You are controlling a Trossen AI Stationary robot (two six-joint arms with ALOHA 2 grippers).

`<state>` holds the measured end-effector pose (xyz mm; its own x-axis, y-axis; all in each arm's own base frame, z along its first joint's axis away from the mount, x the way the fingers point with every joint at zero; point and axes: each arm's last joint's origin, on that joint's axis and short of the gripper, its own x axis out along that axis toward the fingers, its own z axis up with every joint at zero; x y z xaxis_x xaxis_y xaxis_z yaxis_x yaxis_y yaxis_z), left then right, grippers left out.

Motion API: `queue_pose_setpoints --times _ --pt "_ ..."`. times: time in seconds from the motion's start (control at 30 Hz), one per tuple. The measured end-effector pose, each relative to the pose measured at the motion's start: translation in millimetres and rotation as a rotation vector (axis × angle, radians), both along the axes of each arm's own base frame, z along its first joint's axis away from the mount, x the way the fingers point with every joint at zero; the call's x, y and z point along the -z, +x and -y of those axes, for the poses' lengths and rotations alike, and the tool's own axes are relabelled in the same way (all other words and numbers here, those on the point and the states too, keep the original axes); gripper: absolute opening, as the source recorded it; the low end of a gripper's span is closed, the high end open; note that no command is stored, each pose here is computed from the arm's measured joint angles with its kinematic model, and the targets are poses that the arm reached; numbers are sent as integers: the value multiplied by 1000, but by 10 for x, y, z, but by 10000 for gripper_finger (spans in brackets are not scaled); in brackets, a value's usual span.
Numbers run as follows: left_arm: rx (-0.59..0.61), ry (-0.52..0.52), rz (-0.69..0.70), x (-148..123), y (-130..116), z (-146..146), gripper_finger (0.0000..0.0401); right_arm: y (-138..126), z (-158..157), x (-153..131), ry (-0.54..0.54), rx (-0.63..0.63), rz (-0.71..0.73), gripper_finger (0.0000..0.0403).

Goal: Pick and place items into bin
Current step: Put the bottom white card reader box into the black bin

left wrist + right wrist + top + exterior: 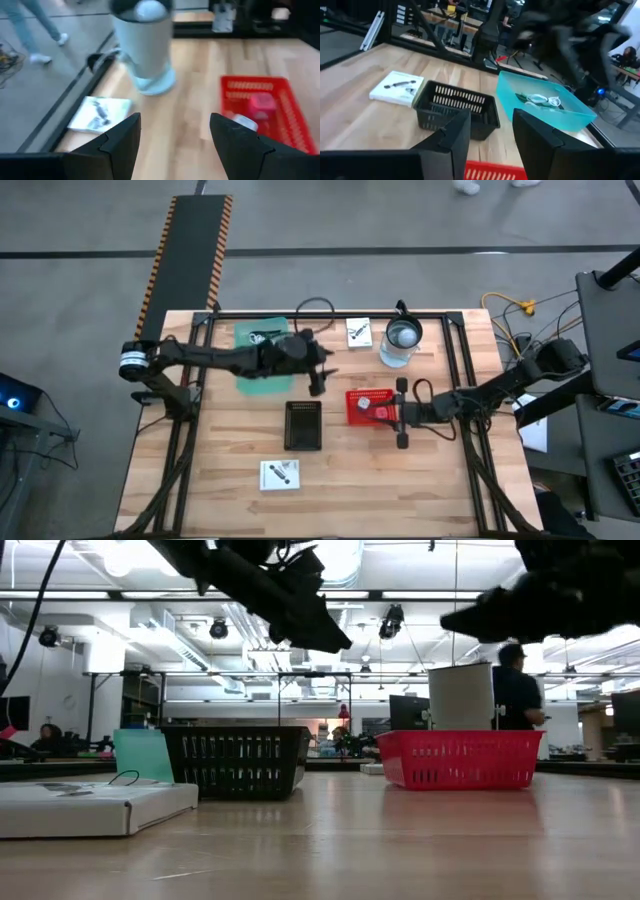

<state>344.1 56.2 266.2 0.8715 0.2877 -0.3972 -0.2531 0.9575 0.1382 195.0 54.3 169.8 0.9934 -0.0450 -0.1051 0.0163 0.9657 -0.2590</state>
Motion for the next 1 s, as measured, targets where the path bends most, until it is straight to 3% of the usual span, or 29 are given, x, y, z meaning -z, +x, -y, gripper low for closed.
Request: queue_pose_setpoints --times 0.13,0.33,0.67,0.87,1.0 --pt "-51 -16 -9 -86 -36 -277 222 -51 17 76 -9 0 -19 132" --pt "-15 -101 -21 -14 -31 -694 222 -54 18 83 -28 -3 -23 132" --pt "-30 -227 -178 180 457 -1321 222 -44 12 72 -23 -9 -23 132" --pt "-174 -382 -246 214 673 -1694 222 -44 12 78 -21 -9 -29 128" --pt "-319 -537 -176 247 759 -1895 222 -44 12 83 -23 -9 -34 129"
